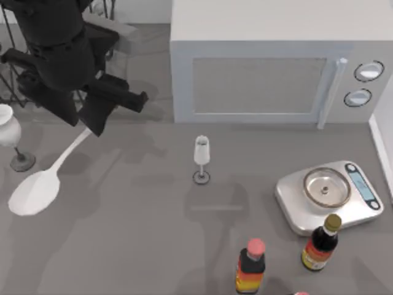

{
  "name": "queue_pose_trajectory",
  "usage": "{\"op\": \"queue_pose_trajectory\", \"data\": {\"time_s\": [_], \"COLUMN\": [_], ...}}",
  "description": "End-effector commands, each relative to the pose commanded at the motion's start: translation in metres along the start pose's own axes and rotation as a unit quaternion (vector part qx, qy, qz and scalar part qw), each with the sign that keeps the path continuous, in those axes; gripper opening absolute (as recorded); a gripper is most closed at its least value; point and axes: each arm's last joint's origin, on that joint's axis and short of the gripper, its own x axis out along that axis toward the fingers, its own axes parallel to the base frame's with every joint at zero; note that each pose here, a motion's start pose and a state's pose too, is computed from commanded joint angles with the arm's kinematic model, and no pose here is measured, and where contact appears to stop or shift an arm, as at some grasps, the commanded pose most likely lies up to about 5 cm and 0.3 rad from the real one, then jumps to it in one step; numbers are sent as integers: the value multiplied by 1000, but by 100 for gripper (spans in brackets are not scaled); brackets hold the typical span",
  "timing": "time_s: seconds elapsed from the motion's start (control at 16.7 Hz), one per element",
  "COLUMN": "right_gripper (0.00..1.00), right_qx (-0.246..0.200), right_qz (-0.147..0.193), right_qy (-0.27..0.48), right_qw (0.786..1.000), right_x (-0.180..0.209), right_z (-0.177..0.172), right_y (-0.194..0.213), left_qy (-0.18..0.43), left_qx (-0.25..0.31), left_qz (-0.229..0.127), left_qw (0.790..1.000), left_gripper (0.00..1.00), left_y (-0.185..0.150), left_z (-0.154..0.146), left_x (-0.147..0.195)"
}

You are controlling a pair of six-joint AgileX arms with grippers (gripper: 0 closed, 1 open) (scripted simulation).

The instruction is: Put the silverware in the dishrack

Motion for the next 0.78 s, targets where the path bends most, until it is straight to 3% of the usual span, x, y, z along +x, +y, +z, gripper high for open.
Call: {"op": "queue_pose_trajectory", "data": {"time_s": [0.42, 0.6, 0.78], "right_gripper": [100, 100, 100], "right_qx": [0, 0, 0], "right_qz": [0, 0, 0], "right_qy": [0, 0, 0], "right_qw": [1000, 1000, 1000], "right_x": [0, 0, 0], "right_z": [0, 0, 0], "right_y": [0, 0, 0], "left_qy": [-11, -74, -178], "left_qx": [-4, -28, -69], "left_qz": [0, -3, -1], "left_qw": [1000, 997, 982], "left_gripper": [0, 0, 0], "left_y": [3, 17, 41], "left_z": [-3, -12, -29], "left_x": [-7, -18, -36]}}
